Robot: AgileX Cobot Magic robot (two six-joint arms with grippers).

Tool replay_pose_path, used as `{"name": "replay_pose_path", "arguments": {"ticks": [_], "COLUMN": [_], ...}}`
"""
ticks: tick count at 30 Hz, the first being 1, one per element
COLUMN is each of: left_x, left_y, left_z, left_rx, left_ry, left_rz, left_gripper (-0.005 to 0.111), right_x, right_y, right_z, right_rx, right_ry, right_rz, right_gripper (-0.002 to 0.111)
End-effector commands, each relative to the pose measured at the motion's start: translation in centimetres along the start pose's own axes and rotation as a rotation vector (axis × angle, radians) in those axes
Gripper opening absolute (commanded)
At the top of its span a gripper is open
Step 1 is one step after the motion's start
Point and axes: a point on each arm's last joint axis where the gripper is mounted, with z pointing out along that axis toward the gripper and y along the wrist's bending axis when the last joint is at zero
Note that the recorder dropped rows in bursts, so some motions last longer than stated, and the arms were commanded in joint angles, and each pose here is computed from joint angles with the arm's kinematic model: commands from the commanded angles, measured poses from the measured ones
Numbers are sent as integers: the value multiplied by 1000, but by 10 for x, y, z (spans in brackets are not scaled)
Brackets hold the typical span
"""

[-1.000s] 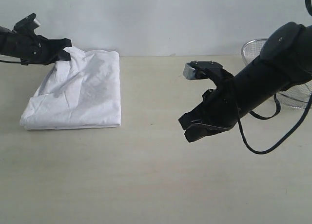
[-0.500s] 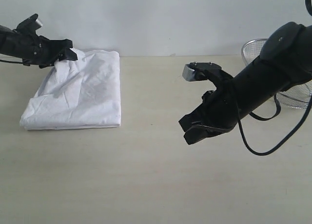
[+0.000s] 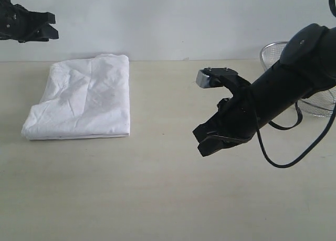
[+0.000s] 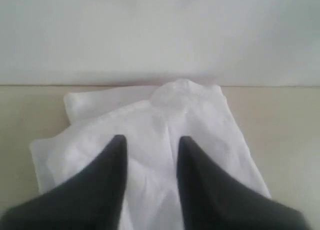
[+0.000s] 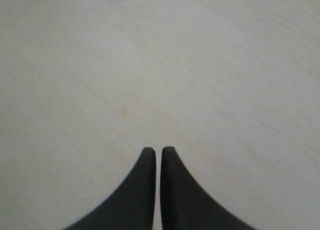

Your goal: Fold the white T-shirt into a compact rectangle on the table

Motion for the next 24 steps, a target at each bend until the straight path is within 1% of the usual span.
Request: {"name": "replay_pose_path", "arguments": {"ticks": [1, 5, 11, 16, 21, 24], "left_x": [12, 21, 42, 57, 54, 42], "left_y": [-17, -20, -5, 11, 21, 20], "left_z": [12, 25, 44, 56, 57, 50], "left_rx": [31, 40, -19, -120, -211, -239], "left_ry": [100, 129, 212, 266, 218, 155], "left_rz": [89, 84, 73, 61, 74, 73], "left_gripper": [5, 4, 4, 4, 4, 4], "right_x": [0, 0, -1, -1, -1, -1], "right_y": [-1, -1, -2, -3, -3, -3], "right_z": [-3, -3, -3, -3, -3, -3], "right_rx": [0, 0, 15, 20, 20, 18], "right_ry": [-5, -5, -18, -23, -23, -21], "right_rz": [-10, -16, -16, -23, -23, -23], "right_gripper": [0, 0, 0, 0, 0, 0]}}
